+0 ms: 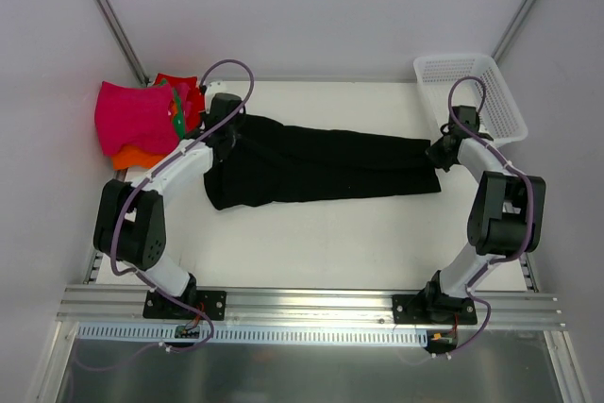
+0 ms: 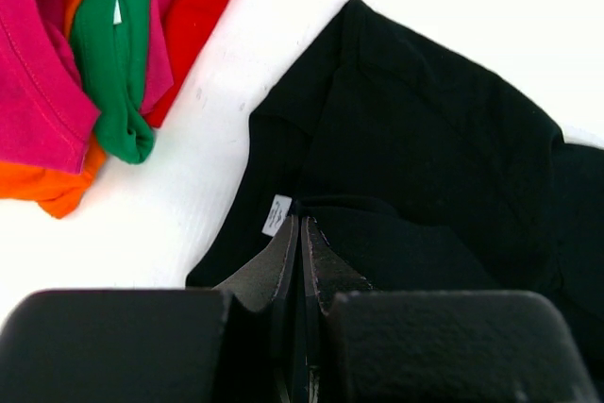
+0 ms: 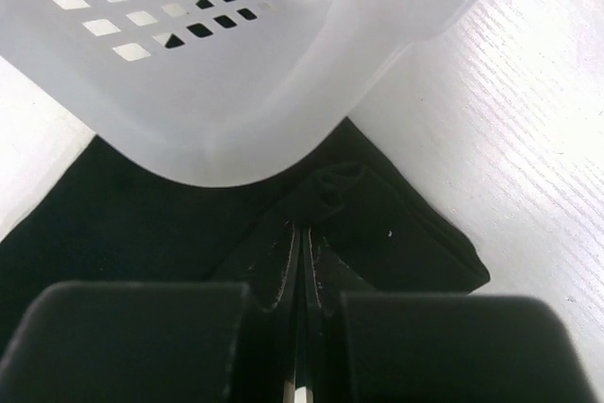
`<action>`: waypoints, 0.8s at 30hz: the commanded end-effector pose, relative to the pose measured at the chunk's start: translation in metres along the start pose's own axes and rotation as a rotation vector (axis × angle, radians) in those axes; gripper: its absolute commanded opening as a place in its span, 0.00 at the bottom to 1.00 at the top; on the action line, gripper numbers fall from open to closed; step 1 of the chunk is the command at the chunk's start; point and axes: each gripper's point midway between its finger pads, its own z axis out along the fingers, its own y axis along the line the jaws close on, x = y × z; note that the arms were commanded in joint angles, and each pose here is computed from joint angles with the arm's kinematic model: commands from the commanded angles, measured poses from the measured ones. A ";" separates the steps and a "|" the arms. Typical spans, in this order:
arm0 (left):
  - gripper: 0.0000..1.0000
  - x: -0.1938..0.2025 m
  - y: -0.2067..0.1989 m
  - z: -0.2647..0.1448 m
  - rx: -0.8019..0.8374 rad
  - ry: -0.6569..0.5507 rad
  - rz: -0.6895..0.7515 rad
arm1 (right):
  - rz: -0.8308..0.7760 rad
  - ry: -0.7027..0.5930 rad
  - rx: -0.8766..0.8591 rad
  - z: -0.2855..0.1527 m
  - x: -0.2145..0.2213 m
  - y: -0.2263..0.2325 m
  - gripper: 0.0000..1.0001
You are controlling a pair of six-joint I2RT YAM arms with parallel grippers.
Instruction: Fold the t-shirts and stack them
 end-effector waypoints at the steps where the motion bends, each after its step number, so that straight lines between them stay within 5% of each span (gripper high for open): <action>1: 0.00 -0.035 -0.006 0.006 0.023 -0.077 -0.036 | -0.005 -0.050 -0.014 0.000 -0.016 0.011 0.01; 9: 0.00 -0.037 0.002 0.017 -0.004 -0.078 -0.050 | -0.006 -0.053 -0.010 0.004 -0.017 0.012 0.01; 10: 0.07 -0.038 0.002 0.017 -0.007 -0.078 -0.054 | -0.008 -0.053 -0.008 0.005 -0.017 0.012 0.00; 11: 0.29 -0.039 0.004 0.019 -0.014 -0.078 -0.058 | -0.009 -0.053 -0.010 0.005 -0.018 0.013 0.01; 12: 0.73 -0.039 0.005 0.018 -0.021 -0.081 -0.069 | -0.013 -0.050 -0.011 0.006 -0.017 0.013 0.08; 13: 0.95 -0.040 0.007 0.017 -0.032 -0.084 -0.076 | -0.016 -0.047 -0.015 0.006 -0.017 0.014 0.13; 14: 0.99 -0.043 0.008 0.014 -0.031 -0.094 -0.082 | -0.025 -0.042 -0.023 0.006 -0.016 0.016 0.18; 21: 0.99 -0.076 0.008 -0.034 -0.022 -0.207 -0.106 | -0.072 -0.097 -0.174 -0.011 -0.019 0.041 0.60; 24: 0.99 -0.086 -0.012 -0.063 0.058 -0.242 -0.077 | -0.108 -0.151 -0.243 -0.036 -0.027 0.055 0.67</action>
